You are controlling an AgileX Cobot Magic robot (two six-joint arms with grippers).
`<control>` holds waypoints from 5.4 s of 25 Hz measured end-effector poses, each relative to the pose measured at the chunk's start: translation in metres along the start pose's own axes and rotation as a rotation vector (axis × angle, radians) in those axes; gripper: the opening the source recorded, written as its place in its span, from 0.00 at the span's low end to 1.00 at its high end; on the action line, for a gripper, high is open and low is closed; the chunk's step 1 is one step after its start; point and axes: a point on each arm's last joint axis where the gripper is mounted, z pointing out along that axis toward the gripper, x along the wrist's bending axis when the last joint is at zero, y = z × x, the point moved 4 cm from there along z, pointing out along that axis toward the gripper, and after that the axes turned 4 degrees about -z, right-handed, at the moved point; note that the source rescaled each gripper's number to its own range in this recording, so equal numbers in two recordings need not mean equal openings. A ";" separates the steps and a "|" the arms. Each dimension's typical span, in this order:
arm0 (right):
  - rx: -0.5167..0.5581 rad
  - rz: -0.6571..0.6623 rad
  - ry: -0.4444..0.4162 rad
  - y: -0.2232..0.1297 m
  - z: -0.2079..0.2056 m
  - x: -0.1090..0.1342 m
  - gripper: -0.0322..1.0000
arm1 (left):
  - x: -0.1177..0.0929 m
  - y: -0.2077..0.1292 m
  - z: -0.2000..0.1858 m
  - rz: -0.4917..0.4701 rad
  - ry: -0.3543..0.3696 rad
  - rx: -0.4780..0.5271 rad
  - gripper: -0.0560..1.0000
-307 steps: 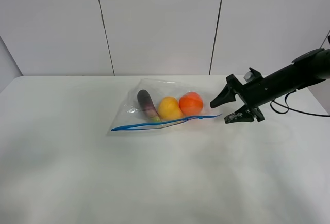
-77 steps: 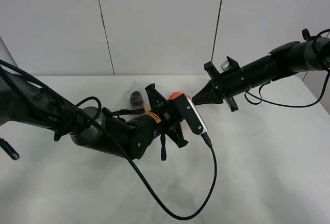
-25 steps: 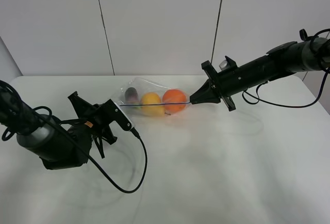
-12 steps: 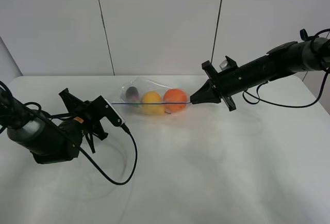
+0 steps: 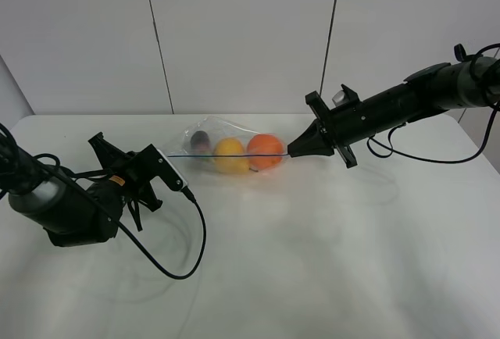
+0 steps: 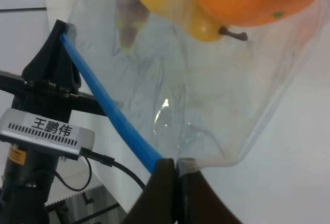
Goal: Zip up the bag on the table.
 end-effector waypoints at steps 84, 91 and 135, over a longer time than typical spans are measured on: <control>-0.005 0.000 -0.006 0.001 -0.001 -0.001 0.03 | 0.146 -0.027 -0.137 -0.819 -0.617 1.118 1.00; -0.005 0.000 -0.006 0.001 -0.001 -0.001 0.03 | 0.138 -0.034 -0.212 -0.874 -0.556 0.997 1.00; 0.053 -0.254 -0.772 0.049 -0.085 -0.006 1.00 | 0.129 -0.046 -0.357 -1.031 -0.145 0.164 1.00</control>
